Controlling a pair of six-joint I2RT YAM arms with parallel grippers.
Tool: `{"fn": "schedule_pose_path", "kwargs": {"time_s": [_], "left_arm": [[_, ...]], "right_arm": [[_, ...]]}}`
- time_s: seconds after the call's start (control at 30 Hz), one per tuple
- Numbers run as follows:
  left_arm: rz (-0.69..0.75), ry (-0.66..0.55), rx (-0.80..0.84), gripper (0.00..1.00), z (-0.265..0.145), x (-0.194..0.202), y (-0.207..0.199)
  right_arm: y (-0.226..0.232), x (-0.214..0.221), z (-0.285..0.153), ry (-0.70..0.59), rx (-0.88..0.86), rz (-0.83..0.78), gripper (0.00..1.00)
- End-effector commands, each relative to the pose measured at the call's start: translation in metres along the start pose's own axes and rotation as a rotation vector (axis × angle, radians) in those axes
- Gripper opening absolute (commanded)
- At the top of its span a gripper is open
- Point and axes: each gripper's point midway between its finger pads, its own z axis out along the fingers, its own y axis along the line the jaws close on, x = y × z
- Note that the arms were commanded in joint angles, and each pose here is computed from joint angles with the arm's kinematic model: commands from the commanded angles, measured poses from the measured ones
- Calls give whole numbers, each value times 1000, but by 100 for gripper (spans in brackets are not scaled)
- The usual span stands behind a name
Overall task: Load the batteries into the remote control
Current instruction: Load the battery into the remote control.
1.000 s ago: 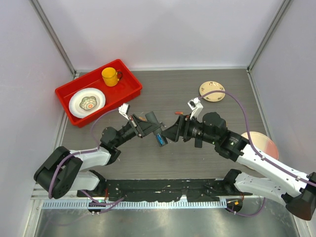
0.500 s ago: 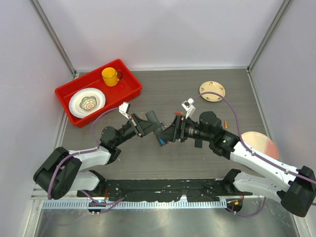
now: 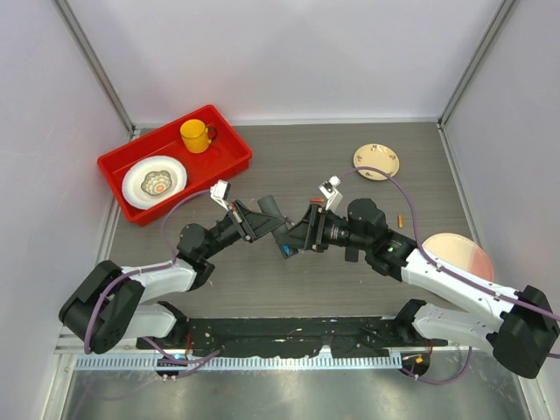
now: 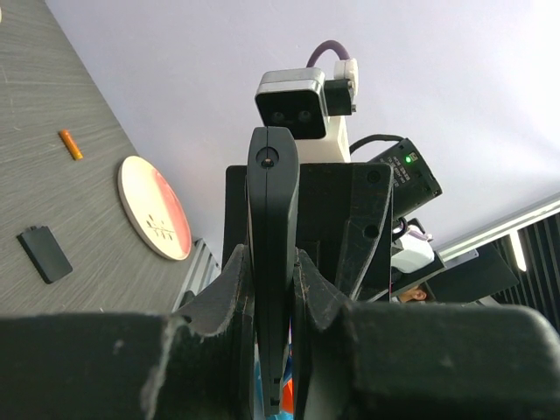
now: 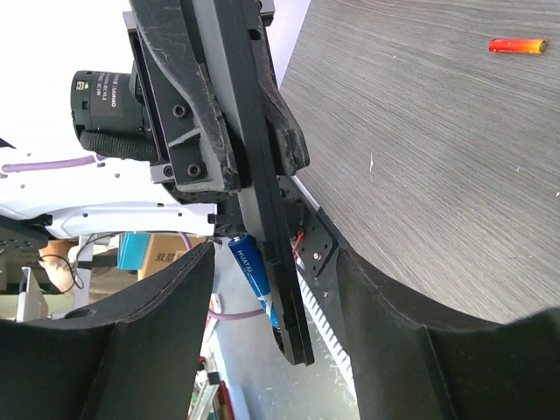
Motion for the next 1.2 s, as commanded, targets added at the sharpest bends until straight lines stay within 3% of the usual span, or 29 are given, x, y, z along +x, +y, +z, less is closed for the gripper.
{"fn": "schedule_pose_path", "kwargs": {"time_s": [0.0, 1.17], "left_arm": [[150, -85, 260, 0, -3, -17, -68], [162, -126, 261, 0, -5, -24, -71]], "right_arm": [[14, -10, 0, -37, -54, 25, 63], [1, -5, 1, -28, -29, 57, 49]]}}
